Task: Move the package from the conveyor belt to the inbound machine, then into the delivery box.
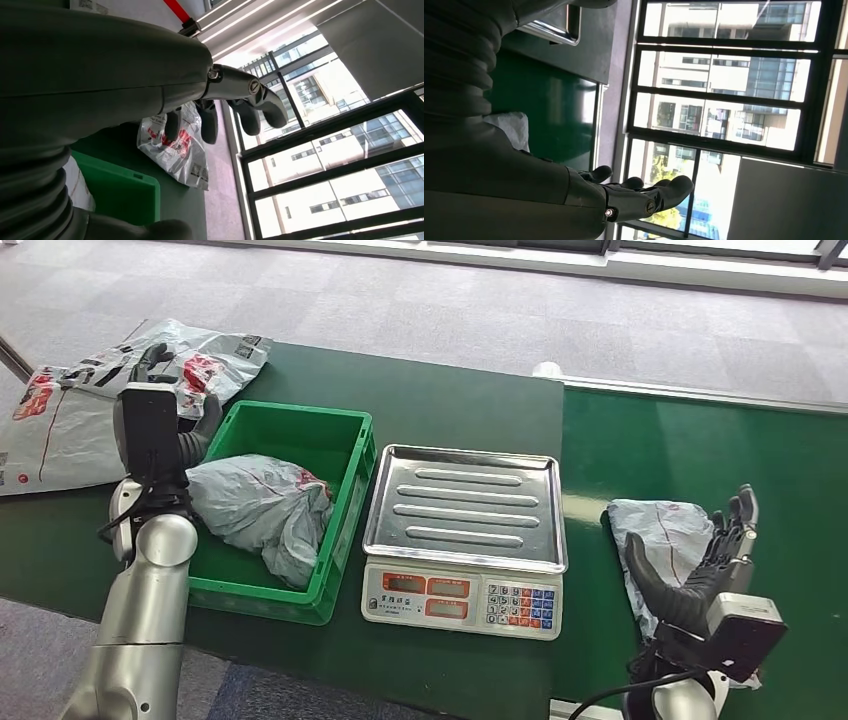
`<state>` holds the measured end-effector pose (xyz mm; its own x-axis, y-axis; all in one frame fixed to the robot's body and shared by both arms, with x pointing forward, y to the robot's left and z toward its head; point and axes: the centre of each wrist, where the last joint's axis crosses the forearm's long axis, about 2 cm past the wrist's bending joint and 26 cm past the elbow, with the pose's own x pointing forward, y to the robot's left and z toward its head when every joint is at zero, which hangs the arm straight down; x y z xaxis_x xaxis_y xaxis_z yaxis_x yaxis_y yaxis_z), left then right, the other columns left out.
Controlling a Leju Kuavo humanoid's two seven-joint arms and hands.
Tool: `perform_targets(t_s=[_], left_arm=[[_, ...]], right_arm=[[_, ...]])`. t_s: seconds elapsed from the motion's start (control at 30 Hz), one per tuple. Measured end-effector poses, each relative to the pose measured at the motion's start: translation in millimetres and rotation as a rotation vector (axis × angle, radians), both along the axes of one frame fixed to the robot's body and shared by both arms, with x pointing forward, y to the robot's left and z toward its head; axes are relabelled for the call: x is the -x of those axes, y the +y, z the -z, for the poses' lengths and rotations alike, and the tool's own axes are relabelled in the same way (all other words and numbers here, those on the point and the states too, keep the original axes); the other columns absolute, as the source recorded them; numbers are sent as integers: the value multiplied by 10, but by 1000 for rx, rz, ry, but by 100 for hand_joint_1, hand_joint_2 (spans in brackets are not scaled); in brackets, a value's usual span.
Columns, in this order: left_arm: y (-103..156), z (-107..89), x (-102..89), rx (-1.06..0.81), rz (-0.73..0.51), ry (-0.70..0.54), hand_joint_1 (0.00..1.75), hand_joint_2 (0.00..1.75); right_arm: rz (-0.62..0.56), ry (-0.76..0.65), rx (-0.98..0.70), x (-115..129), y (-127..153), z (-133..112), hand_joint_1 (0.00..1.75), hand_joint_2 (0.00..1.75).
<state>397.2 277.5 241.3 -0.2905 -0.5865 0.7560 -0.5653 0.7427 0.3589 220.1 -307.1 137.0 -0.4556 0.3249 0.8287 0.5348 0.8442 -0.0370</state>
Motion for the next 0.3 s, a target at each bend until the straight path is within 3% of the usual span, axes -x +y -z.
perform_targets(t_s=[0.3], left_arm=[[42, 64, -13, 0, -10, 31, 0, 175]], right_arm=[[-5, 14, 1, -18, -8, 28, 0, 175]])
